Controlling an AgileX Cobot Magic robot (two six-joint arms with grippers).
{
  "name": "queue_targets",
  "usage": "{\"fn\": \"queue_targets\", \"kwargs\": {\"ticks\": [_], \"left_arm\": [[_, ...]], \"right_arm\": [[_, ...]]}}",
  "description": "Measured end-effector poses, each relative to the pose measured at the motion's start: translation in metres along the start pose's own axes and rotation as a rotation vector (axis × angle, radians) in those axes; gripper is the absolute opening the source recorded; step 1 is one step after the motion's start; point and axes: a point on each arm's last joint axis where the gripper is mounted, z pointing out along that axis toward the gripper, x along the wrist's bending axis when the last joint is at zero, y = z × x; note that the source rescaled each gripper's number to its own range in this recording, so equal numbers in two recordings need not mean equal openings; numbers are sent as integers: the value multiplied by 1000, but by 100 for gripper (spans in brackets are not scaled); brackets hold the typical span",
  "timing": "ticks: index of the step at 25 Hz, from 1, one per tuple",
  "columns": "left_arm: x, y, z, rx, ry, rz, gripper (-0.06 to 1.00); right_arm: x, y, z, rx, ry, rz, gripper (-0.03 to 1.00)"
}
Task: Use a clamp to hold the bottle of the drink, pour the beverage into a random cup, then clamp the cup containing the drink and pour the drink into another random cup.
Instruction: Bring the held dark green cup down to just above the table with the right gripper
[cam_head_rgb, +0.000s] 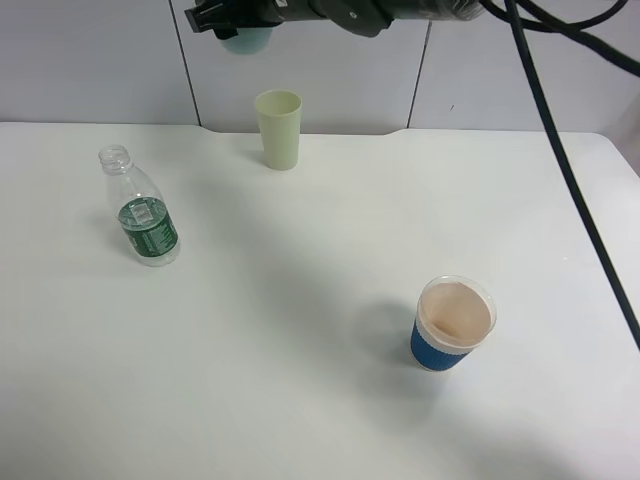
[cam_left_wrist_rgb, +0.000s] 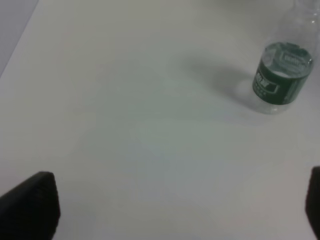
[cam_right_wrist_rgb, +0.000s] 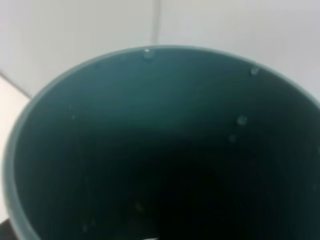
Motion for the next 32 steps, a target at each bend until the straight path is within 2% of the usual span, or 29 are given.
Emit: {"fn": "queue_targets", "kwargs": {"ticks": [5, 12, 18, 23, 27, 32], "left_arm": [[0, 0, 0, 0, 0, 1, 100], [0, 0, 0, 0, 0, 1, 100], [0, 0, 0, 0, 0, 1, 100], [0, 0, 0, 0, 0, 1, 100], [0, 0, 0, 0, 0, 1, 100], [0, 0, 0, 0, 0, 1, 100]], "right_arm": [[12, -14, -8, -91, 69, 0, 1], [26, -55, -17, -130, 137, -23, 1], [38, -87, -26, -85, 210, -81, 1], [44, -105, -32, -47, 263, -40, 1], [41, -120, -41, -54, 303, -17, 1], [29, -143, -53, -35, 309, 13, 1]]}}
